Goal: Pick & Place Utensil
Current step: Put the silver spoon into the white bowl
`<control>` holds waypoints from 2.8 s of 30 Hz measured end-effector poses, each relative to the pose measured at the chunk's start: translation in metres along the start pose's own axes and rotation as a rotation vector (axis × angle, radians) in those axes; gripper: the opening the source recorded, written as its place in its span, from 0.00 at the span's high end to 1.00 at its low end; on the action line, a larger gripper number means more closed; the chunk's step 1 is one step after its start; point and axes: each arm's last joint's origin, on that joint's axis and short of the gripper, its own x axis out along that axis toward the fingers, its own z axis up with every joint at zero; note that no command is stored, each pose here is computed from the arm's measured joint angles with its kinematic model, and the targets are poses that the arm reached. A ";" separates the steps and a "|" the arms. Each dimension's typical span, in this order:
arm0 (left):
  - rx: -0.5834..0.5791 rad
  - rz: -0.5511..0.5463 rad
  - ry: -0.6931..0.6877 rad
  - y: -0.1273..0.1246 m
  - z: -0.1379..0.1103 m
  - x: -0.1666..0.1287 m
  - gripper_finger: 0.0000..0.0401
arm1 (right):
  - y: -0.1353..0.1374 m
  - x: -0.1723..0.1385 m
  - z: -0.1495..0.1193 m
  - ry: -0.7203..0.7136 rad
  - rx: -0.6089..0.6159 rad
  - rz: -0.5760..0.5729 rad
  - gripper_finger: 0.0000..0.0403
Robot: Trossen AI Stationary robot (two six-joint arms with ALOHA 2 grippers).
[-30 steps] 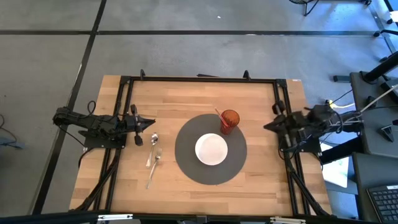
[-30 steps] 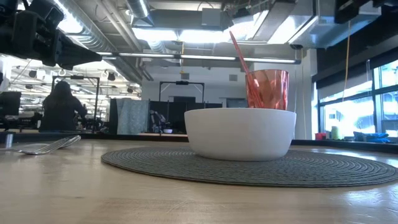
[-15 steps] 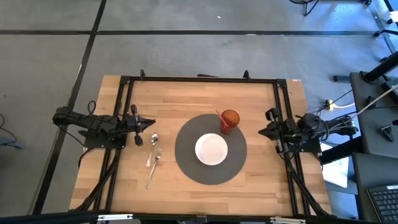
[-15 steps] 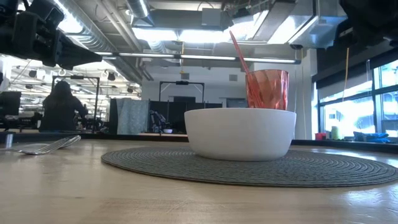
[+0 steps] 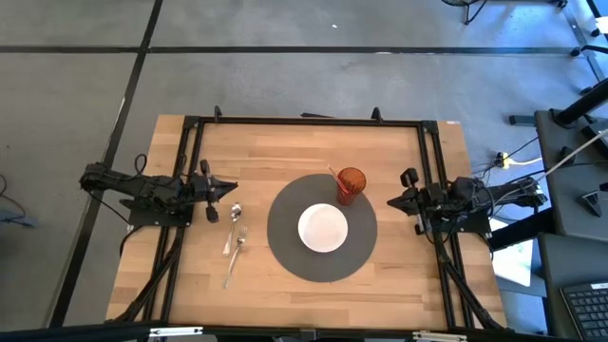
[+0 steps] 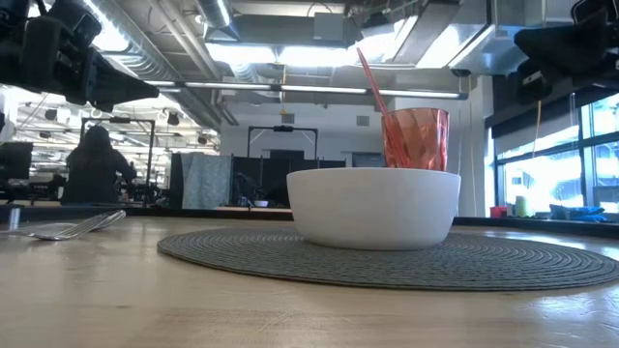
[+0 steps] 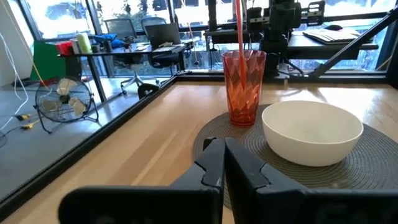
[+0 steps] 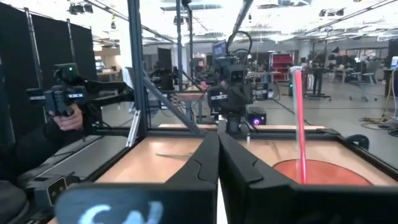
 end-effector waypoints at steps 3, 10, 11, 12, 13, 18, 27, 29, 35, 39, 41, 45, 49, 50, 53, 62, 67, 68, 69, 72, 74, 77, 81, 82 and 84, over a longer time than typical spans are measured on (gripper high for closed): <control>-0.001 0.000 0.000 0.000 0.000 0.000 0.99 | 0.000 0.000 0.000 0.001 0.000 -0.007 0.98; -0.260 0.023 -0.029 0.001 0.004 0.000 0.99 | -0.001 0.000 0.000 0.001 0.001 -0.042 0.98; -0.274 0.016 -0.030 0.001 0.005 0.000 0.99 | -0.001 0.000 0.000 0.002 0.004 -0.042 0.99; -0.292 0.006 -0.032 0.000 0.007 0.000 0.99 | -0.001 0.000 0.000 0.001 0.008 -0.042 0.99; -0.308 -0.003 -0.037 -0.001 0.010 0.000 0.99 | -0.001 0.000 0.000 0.001 0.012 -0.042 0.99; -0.290 -0.054 -0.070 -0.011 0.026 0.005 1.00 | -0.001 0.000 0.000 0.006 0.032 -0.042 0.97; -0.222 0.074 0.306 -0.043 0.070 0.024 1.00 | -0.001 0.000 0.000 0.006 0.033 -0.042 0.98; -0.211 0.135 0.440 -0.052 0.079 0.030 0.99 | -0.001 0.000 0.000 0.005 0.033 -0.042 0.99; -0.189 0.380 0.876 -0.075 0.074 0.048 1.00 | -0.001 0.000 0.000 0.005 0.058 -0.042 0.97; -0.190 0.510 1.062 -0.086 0.051 0.056 0.99 | -0.001 0.000 0.000 0.005 0.041 -0.042 0.95; -0.191 0.534 1.135 -0.091 0.040 0.059 0.99 | -0.001 0.000 0.000 0.005 0.014 -0.050 0.94; -0.160 0.535 1.181 -0.101 0.029 0.060 0.99 | -0.002 0.000 0.000 0.005 -0.001 -0.061 0.94; -0.164 0.550 1.135 -0.105 0.029 0.058 0.99 | -0.002 0.000 -0.001 0.018 0.008 -0.060 0.94; -0.173 0.558 1.121 -0.105 0.029 0.058 0.98 | -0.002 0.000 -0.002 0.028 0.012 -0.059 0.94; -0.183 0.545 1.107 -0.106 0.030 0.059 0.96 | -0.002 0.000 -0.004 0.044 0.009 -0.059 0.94; -0.323 0.446 1.148 -0.117 0.029 0.064 0.95 | -0.002 0.000 -0.004 0.041 0.032 -0.061 0.94; -0.412 0.388 1.109 -0.123 0.030 0.073 0.91 | -0.002 0.000 -0.004 0.040 0.050 -0.061 0.94; -0.411 0.384 1.106 -0.123 0.030 0.074 0.89 | -0.002 0.000 -0.004 0.040 0.049 -0.061 0.94; -0.405 0.385 1.108 -0.123 0.029 0.075 0.87 | -0.002 0.000 -0.004 0.040 0.049 -0.061 0.94; -0.382 0.402 1.122 -0.124 0.025 0.077 0.80 | -0.002 0.000 -0.004 0.040 0.049 -0.061 0.94; -0.374 0.417 1.141 -0.124 0.021 0.079 0.75 | -0.002 0.000 -0.004 0.040 0.048 -0.061 0.94; -0.382 0.448 1.195 -0.126 0.012 0.082 0.67 | -0.002 0.000 -0.004 0.046 0.048 -0.061 0.94; -0.372 0.482 1.287 -0.128 -0.003 0.087 0.58 | -0.002 0.000 -0.004 0.047 0.049 -0.061 0.94; -0.363 0.490 1.302 -0.128 -0.005 0.088 0.56 | -0.002 0.000 -0.004 0.047 0.049 -0.061 0.94; -0.340 0.510 1.319 -0.126 -0.010 0.090 0.53 | -0.002 0.000 -0.004 0.047 0.050 -0.060 0.94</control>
